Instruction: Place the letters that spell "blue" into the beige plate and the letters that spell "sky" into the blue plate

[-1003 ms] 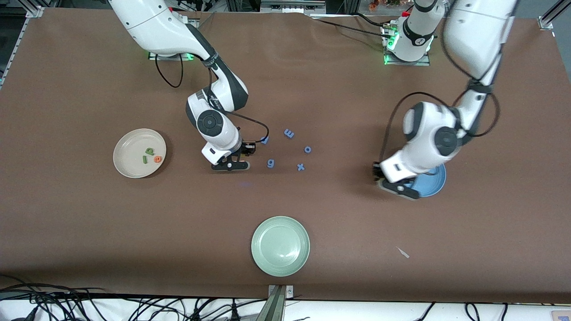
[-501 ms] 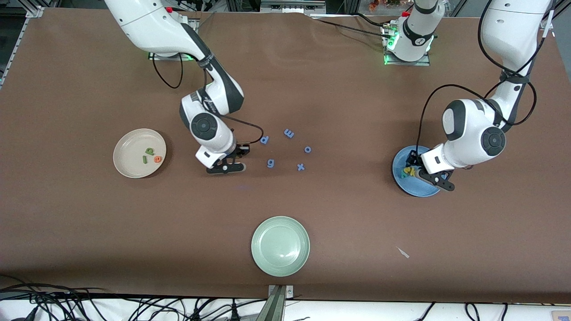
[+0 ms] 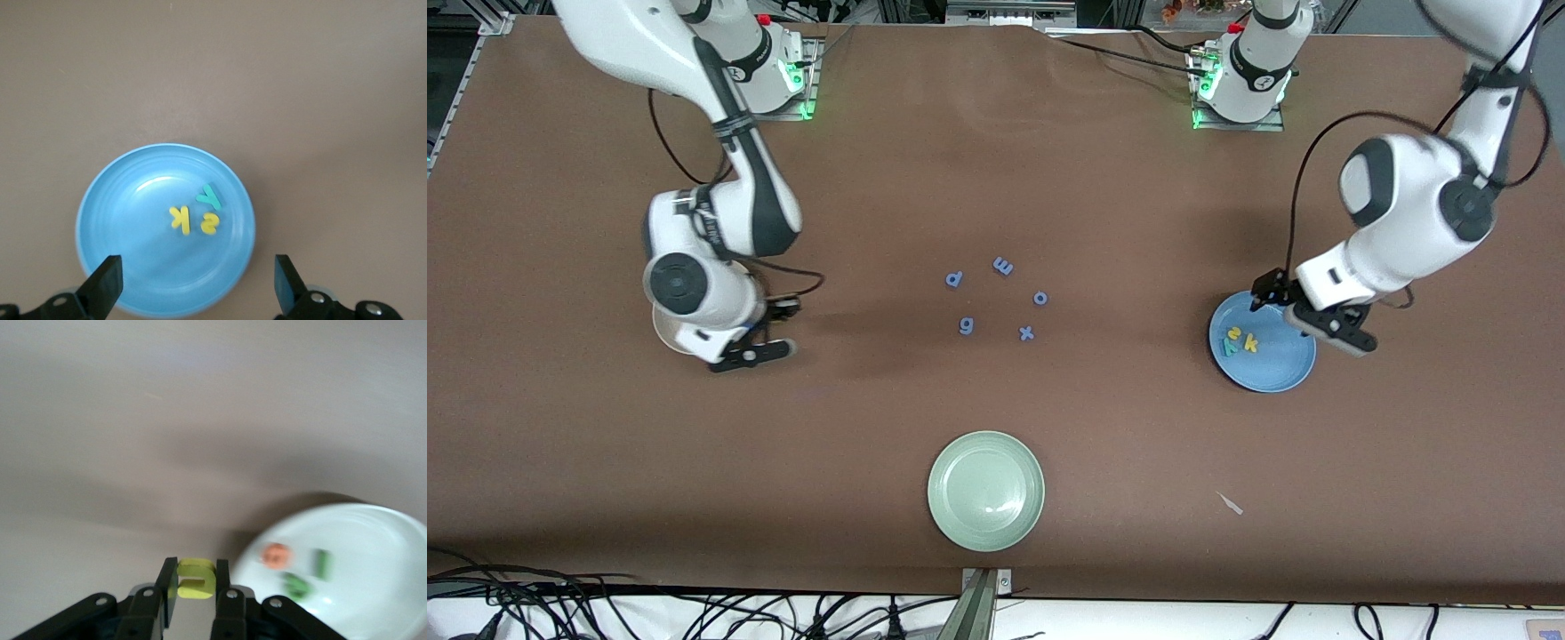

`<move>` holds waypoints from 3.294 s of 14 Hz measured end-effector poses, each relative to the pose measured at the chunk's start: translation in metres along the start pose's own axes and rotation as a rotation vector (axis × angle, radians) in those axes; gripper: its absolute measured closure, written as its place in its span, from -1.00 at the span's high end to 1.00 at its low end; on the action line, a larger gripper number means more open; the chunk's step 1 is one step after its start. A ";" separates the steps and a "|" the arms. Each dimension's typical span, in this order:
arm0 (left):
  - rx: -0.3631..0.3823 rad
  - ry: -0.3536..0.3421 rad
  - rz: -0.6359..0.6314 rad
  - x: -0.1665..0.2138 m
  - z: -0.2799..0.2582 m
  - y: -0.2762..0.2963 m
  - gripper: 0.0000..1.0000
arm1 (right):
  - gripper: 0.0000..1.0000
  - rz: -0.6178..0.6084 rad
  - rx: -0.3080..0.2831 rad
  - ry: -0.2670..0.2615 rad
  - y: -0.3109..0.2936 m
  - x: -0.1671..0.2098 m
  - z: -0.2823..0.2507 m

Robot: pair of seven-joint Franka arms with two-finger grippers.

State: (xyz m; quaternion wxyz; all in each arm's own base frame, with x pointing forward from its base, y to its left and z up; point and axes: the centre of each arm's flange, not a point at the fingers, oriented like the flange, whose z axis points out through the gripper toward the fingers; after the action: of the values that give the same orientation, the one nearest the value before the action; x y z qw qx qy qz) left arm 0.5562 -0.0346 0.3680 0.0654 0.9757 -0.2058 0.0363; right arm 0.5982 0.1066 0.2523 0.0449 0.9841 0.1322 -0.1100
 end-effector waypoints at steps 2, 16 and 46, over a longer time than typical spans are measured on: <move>0.007 0.015 -0.015 -0.012 -0.058 0.012 1.00 | -0.47 0.003 -0.011 -0.034 0.045 -0.014 0.014; 0.090 -0.164 -0.282 -0.023 -0.259 0.021 1.00 | 1.00 0.092 0.034 -0.175 0.073 -0.019 -0.039; 0.075 -0.213 -0.302 -0.014 -0.259 0.022 1.00 | 1.00 0.236 0.053 0.123 0.097 -0.123 -0.300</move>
State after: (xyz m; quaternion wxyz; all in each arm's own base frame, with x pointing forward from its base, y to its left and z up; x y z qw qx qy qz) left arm 0.5233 -0.0118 0.6249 0.0114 0.9956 -0.0614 -0.0700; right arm 0.5699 0.0183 0.5776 0.0234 0.9985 0.0153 -0.0468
